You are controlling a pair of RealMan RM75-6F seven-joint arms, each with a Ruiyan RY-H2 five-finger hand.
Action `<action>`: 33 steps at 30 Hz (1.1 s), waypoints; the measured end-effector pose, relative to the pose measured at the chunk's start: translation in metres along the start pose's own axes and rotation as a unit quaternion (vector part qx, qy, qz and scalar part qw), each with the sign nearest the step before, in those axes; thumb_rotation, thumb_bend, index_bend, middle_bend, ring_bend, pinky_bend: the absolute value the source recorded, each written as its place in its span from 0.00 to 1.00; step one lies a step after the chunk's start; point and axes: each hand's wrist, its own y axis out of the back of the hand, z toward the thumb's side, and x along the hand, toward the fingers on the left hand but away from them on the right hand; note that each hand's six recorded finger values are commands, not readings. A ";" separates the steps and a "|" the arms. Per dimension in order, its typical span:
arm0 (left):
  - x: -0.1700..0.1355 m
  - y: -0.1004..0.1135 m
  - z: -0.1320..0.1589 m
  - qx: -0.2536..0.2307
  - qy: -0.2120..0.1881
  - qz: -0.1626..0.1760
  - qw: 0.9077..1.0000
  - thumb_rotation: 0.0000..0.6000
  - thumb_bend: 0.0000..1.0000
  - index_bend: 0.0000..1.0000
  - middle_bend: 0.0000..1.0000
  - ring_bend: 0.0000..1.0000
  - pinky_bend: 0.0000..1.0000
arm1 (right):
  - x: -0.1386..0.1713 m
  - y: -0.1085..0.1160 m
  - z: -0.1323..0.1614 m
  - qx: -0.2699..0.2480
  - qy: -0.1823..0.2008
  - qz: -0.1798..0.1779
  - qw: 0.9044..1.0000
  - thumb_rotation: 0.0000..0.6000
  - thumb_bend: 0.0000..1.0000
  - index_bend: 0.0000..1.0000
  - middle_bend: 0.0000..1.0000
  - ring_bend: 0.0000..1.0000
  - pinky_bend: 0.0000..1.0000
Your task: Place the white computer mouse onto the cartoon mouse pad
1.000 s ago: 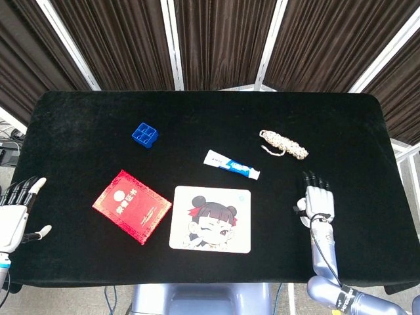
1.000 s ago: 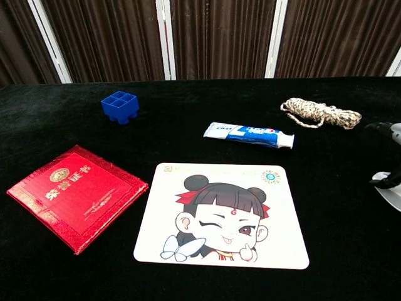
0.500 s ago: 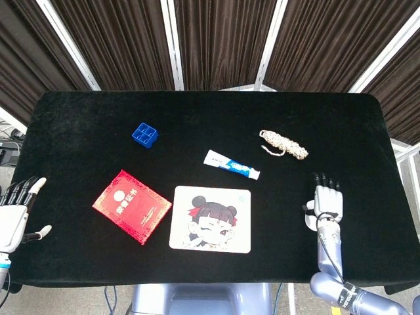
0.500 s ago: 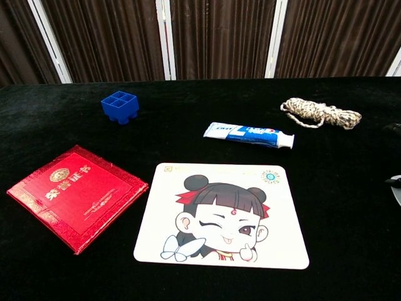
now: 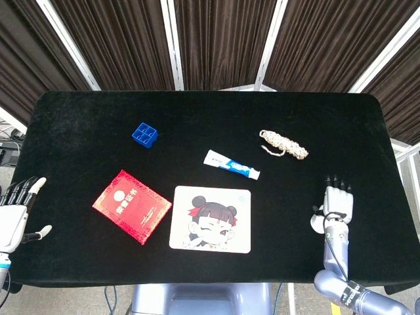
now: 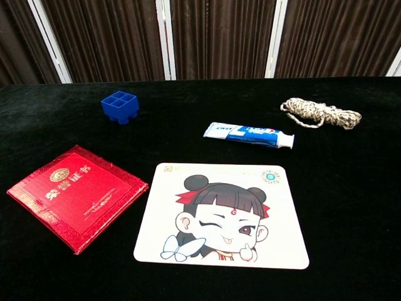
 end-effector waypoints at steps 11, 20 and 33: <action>0.000 0.000 0.000 -0.003 0.001 -0.001 1.000 1.00 0.18 0.00 0.00 0.00 0.00 | -0.001 0.003 -0.015 0.018 -0.034 -0.006 0.999 1.00 0.27 0.00 0.00 0.00 0.00; 0.000 0.001 -0.001 -0.009 0.003 -0.001 1.000 1.00 0.18 0.00 0.00 0.00 0.00 | -0.002 0.016 -0.020 0.004 -0.032 -0.017 0.999 1.00 0.24 0.00 0.00 0.00 0.00; 0.000 0.001 -0.001 -0.007 0.003 0.001 1.000 1.00 0.18 0.00 0.00 0.00 0.00 | 0.016 0.087 -0.015 0.027 0.105 -0.091 0.990 1.00 0.11 0.09 0.02 0.00 0.00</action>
